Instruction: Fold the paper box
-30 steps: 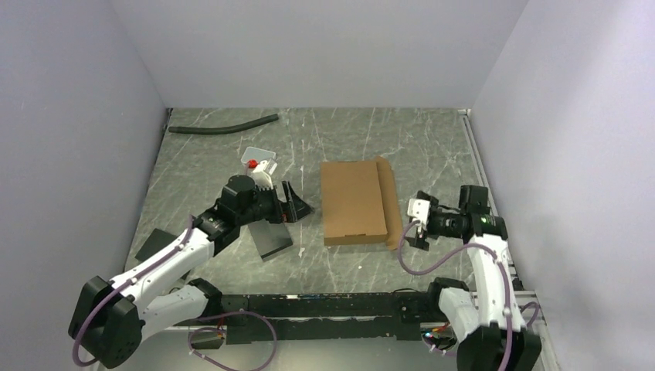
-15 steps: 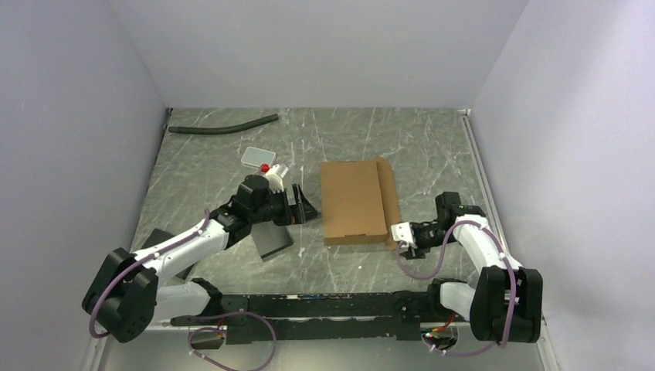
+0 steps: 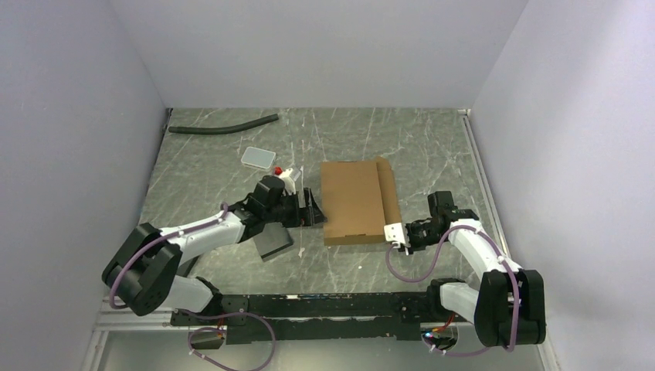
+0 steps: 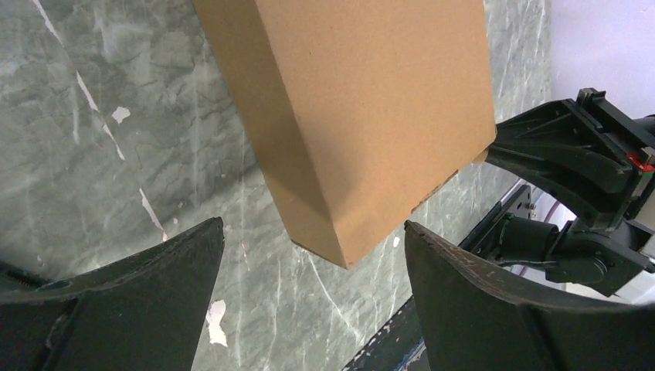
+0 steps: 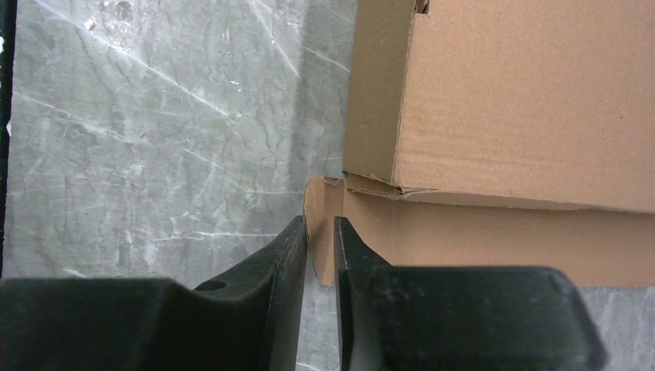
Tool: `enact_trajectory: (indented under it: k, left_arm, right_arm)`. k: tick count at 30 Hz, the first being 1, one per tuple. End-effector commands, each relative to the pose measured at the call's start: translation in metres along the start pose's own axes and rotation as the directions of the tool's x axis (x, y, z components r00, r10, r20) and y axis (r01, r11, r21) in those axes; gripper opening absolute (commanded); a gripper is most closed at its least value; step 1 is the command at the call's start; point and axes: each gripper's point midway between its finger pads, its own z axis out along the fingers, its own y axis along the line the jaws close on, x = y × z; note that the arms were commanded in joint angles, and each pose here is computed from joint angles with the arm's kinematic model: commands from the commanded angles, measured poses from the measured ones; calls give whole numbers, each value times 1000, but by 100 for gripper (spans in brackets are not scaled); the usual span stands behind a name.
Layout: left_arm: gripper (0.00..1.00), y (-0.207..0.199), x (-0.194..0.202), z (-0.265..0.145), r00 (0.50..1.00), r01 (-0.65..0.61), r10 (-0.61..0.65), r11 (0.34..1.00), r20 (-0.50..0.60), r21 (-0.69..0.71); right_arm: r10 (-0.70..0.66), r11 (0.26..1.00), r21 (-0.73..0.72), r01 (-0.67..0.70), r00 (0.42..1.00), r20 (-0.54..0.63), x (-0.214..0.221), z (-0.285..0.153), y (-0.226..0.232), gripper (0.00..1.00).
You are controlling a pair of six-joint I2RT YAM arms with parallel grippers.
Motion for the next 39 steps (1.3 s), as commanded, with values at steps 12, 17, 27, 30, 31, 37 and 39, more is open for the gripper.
enact_trajectory:
  k: [12,17,27,30,31,37,39]
  left_arm:
    - [84,-14,-20,24,997,-75,75,997,-1,5]
    - [81,-12,-14,30,996,-82,82,997,-34,3]
    - [75,-1,-5,42,994,-72,70,997,-88,-24]
    - [74,0,-3,44,993,-70,67,997,-95,-25]
    - [74,0,-3,43,993,-69,66,997,-96,-26]
    - [73,-1,-5,42,994,-70,67,997,-89,-26]
    - [73,-3,-5,42,994,-67,65,998,-90,-18]
  right_arm:
    - [70,995,67,-71,997,17,-7,1,-19,0]
    - [110,991,76,-109,994,-2,-3,2,-23,0]
    - [273,959,98,-267,961,-46,6,1,-31,0]
    - [286,954,108,-279,957,-49,7,1,-33,0]
    - [291,952,110,-285,955,-48,6,1,-33,0]
    - [373,925,106,-366,926,-55,5,-2,-34,0]
    - [385,920,95,-380,922,-46,2,-1,-32,0]
